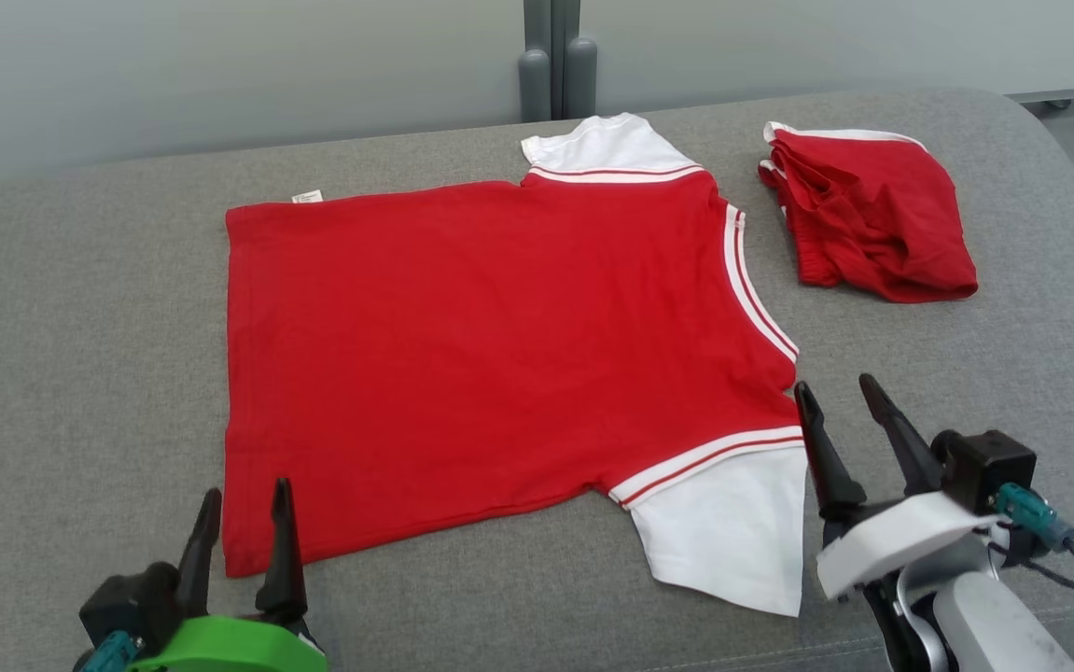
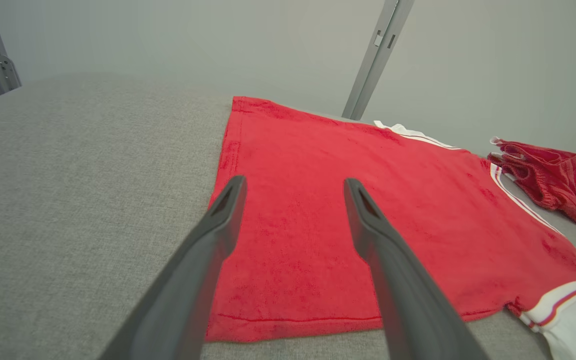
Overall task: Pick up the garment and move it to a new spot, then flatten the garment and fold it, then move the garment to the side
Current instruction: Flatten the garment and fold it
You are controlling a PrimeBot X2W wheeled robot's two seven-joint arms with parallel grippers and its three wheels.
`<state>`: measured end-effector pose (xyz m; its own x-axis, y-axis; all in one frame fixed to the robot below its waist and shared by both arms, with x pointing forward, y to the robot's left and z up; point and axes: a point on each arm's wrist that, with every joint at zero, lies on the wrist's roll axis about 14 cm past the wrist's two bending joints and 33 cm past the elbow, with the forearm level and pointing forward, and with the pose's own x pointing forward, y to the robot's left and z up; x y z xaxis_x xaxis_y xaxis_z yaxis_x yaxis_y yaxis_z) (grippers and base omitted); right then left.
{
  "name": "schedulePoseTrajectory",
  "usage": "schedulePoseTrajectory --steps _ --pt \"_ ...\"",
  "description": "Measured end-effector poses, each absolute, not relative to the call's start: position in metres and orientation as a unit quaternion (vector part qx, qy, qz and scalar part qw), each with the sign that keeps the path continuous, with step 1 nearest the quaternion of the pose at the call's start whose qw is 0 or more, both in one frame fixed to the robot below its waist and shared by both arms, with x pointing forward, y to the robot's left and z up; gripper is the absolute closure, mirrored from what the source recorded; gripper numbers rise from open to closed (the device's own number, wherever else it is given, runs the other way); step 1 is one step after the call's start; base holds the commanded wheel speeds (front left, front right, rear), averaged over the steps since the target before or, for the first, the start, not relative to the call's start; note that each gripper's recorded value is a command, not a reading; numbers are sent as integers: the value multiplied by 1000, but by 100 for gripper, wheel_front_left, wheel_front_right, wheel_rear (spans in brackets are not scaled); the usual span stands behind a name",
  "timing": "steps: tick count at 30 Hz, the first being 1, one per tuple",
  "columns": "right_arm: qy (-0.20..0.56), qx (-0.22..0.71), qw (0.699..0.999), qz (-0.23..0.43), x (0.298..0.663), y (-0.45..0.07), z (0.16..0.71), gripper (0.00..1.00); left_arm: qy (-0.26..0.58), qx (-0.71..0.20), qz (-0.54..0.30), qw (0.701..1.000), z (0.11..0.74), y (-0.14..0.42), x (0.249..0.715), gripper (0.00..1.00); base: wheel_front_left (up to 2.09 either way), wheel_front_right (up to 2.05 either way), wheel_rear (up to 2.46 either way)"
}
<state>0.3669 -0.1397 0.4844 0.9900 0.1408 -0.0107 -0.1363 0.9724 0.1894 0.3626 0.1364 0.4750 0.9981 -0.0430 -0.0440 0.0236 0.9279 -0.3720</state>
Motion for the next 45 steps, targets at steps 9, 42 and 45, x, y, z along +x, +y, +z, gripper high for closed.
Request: schedulePoseTrajectory --steps 9,42,45 --pt "116 118 984 72 326 -136 421 0 128 -253 19 959 419 137 337 0 0 0 0" --pt "241 222 941 80 293 -101 356 0 217 -323 71 918 368 141 364 0 0 0 0" --pt "243 220 941 87 296 -98 356 51 211 -324 73 920 369 142 367 0 0 0 0"
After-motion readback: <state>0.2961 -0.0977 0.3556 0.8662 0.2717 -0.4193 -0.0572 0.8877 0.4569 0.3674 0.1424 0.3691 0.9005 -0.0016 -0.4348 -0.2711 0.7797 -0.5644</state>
